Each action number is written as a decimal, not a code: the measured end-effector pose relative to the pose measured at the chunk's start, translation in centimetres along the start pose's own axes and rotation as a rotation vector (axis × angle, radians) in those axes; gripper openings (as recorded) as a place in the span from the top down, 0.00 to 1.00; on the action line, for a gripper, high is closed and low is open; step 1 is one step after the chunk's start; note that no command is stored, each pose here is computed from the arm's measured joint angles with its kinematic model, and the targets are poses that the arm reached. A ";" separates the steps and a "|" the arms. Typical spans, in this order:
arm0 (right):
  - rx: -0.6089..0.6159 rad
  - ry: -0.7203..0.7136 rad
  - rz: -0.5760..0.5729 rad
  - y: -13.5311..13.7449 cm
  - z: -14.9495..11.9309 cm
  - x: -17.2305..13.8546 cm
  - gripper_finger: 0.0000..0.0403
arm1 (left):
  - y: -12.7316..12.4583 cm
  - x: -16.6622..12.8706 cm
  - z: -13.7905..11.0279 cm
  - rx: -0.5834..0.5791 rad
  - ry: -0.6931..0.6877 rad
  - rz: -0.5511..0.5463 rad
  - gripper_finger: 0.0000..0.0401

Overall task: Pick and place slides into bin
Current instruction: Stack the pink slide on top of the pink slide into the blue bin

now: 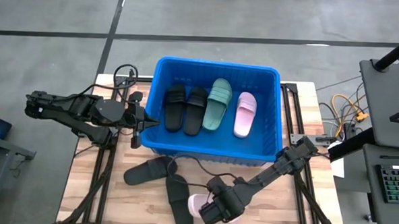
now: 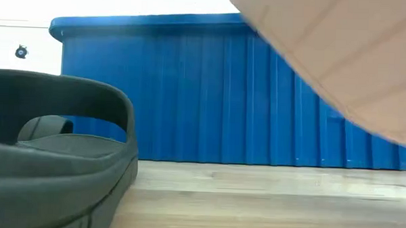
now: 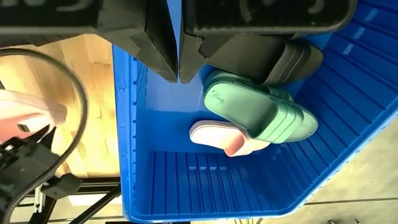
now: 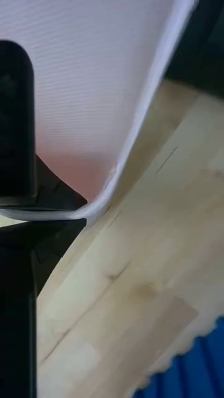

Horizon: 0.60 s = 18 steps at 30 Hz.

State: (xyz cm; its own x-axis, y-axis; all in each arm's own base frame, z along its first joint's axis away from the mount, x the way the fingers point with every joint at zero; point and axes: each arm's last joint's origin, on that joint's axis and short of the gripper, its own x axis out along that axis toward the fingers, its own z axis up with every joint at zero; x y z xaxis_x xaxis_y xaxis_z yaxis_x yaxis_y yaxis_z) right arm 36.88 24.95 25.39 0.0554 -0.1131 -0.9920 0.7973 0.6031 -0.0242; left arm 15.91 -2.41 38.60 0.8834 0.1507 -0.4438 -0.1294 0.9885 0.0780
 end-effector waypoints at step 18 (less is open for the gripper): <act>-0.285 -0.415 0.309 -1.9 1.4 -9.1 0.97 | 0.3 -0.9 0.9 0.028 -0.061 -0.004 1.00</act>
State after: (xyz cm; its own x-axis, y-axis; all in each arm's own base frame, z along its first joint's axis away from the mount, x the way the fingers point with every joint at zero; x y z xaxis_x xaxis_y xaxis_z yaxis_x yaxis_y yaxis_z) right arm 35.65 23.72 34.64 0.5359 -0.1636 -0.8283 0.5172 0.8390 0.1689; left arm 15.46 -2.31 39.87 0.9096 0.1453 -0.3893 -0.1142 0.9882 0.1020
